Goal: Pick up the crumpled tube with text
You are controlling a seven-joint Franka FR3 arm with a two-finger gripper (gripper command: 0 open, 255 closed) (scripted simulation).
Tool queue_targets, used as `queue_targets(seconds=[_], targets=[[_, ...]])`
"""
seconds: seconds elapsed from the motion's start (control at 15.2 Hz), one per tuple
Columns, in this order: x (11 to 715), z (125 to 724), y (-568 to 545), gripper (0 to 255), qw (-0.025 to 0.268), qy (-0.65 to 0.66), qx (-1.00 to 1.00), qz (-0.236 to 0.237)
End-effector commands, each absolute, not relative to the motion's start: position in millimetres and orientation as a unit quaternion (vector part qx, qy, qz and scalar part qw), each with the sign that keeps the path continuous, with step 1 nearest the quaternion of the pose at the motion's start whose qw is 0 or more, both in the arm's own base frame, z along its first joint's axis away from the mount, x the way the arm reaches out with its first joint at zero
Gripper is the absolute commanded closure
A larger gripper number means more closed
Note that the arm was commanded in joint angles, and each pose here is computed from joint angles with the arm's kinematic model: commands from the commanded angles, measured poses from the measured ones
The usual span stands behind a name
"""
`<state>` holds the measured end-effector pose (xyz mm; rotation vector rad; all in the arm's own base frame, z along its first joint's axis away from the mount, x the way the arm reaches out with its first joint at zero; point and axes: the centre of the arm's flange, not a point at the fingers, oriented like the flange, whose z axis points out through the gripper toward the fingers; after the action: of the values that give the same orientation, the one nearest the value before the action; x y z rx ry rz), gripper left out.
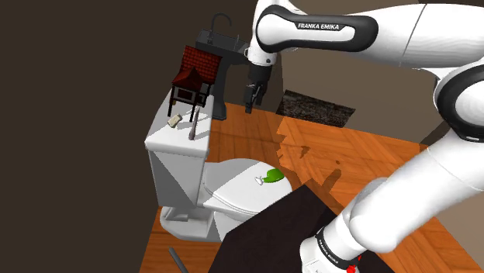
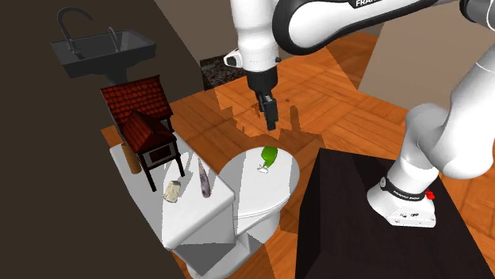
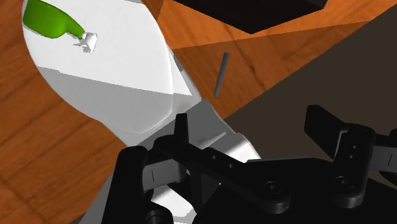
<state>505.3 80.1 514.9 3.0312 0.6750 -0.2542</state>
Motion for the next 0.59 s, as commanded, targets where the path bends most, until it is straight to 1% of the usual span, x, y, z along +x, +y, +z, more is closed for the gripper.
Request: queue_targets(seconds=[0.0, 0.53], targets=[[528, 510, 92, 0, 0.017, 0.245, 0.966, -0.084], [612, 480, 157, 0, 0.035, 0.354, 0.930, -0.093]])
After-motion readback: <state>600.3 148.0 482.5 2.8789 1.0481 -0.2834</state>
